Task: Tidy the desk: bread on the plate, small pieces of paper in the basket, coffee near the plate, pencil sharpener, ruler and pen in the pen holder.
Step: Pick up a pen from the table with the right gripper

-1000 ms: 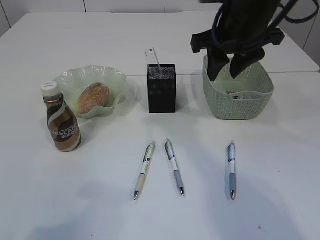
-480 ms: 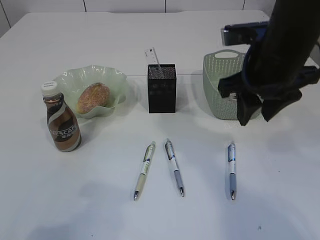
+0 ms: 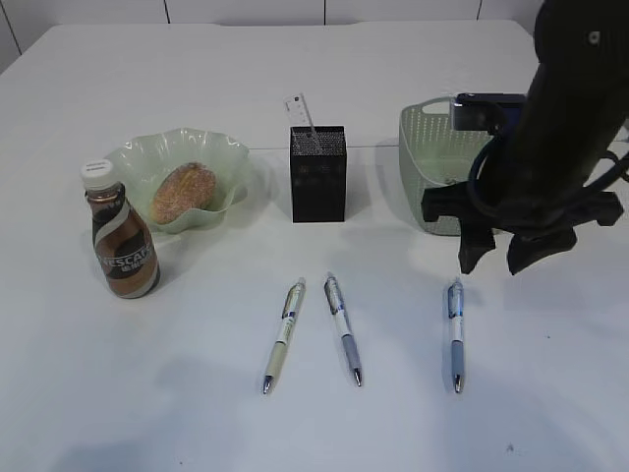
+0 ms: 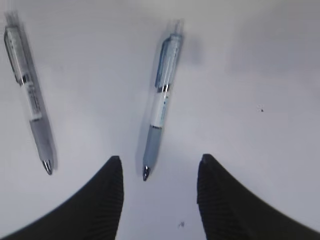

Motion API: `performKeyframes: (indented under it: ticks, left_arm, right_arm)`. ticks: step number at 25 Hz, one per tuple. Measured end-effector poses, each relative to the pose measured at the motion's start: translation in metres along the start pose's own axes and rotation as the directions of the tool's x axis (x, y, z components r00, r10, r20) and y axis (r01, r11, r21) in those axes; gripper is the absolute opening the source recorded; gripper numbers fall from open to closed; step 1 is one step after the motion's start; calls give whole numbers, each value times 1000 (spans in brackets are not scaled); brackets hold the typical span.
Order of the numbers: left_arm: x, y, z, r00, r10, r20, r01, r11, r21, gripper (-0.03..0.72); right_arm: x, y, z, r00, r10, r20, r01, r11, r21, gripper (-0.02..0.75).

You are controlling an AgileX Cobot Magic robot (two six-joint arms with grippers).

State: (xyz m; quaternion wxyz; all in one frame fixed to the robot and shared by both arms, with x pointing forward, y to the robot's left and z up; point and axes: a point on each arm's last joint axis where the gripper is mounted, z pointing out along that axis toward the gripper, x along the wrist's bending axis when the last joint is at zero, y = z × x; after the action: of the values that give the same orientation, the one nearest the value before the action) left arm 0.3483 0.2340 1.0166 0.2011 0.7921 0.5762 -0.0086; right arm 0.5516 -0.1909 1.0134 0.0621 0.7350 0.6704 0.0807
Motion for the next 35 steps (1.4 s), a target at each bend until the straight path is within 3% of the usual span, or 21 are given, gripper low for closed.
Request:
performKeyframes:
  ticks: [4,15,18,26,35]
  left_arm:
    - [0,0,0,1000,0,0,0,1000,0,328]
    - [0,0,0,1000,-3,5,3,1000,3,328]
    - [-1,-1,0,1000,-4,6,4,1000,9,328]
    - [-1,-2,0,1000,-5,8,5,1000,18,328]
    - [-1,-2,0,1000,-6,10,6,1000,18,328]
  right_arm:
    - [0,2,4,1000,20,8,-20,1000,-15,387]
    - [5,9,65,995,64,70,-69,995,70,387]
    - [4,11,74,995,80,66,-84,994,68,387]
    - [-27,27,77,970,243,28,-244,968,51,387]
    - [-26,30,77,967,253,1,-253,967,28,387]
